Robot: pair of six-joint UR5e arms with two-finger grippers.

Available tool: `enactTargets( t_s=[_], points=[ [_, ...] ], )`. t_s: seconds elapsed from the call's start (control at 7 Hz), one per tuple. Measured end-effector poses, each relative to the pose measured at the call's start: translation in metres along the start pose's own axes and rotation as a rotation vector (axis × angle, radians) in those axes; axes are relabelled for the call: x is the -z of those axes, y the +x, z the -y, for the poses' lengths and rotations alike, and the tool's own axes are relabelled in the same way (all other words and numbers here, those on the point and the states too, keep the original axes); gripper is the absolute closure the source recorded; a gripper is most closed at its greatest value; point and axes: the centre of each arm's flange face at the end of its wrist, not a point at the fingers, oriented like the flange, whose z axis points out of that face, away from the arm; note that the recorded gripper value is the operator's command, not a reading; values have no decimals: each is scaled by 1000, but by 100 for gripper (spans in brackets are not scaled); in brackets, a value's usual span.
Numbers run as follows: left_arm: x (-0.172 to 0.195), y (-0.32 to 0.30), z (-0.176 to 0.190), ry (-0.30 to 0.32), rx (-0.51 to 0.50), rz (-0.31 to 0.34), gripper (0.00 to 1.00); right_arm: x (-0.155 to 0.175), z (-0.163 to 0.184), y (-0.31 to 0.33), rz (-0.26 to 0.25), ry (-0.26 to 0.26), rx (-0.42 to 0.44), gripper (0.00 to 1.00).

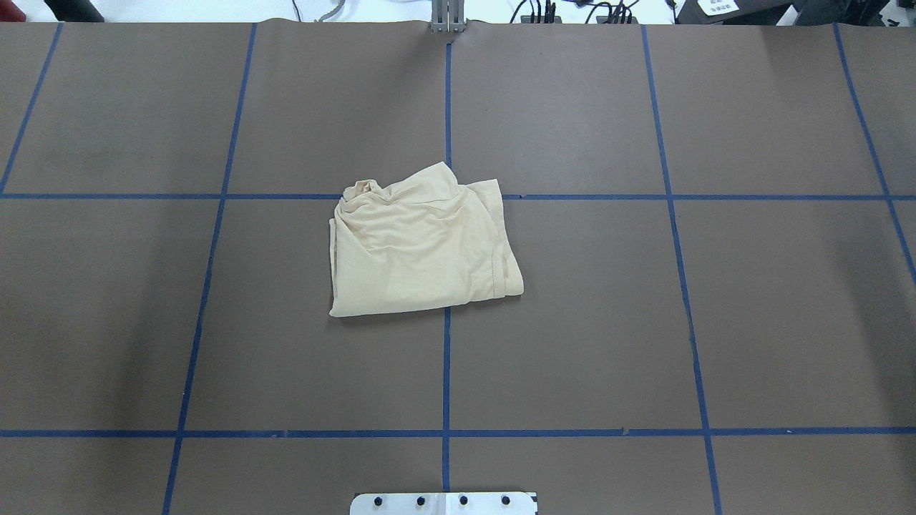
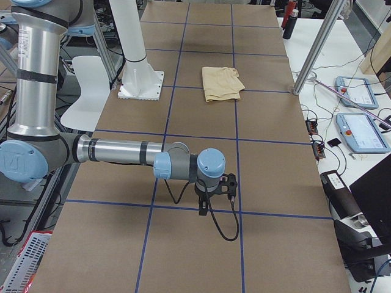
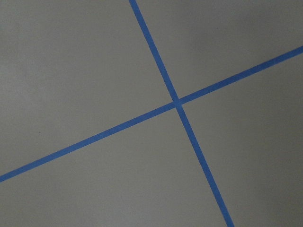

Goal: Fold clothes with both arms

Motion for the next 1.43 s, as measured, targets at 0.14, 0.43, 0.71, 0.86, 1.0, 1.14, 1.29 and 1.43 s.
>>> enactTargets(
  t_s=[0.14, 0.43, 0.71, 0.86, 1.0, 1.14, 1.29, 1.43],
  points=[
    [1, 1, -1, 2, 0, 1, 0, 0, 0, 1, -2, 3, -2, 0],
    [7, 6, 1, 12, 3, 6, 0, 25, 3, -21, -1, 58, -30, 0],
    [11, 9, 3, 21, 21, 10, 0, 50, -3, -30, 5, 101, -60, 0],
    [12, 10, 3, 22, 24, 10, 0, 52, -7, -27, 6, 105, -70, 0],
    [11, 9, 3, 21, 27, 9, 0, 52, -9, -25, 5, 105, -78, 0],
    [11, 9, 2, 20, 29, 8, 0, 51, -10, -24, 4, 102, -84, 0],
    [10, 9, 2, 19, 30, 8, 0, 50, -11, -23, 4, 100, -87, 0],
    [10, 9, 1, 18, 40, 8, 0, 49, -11, -22, 4, 99, -90, 0]
  ],
)
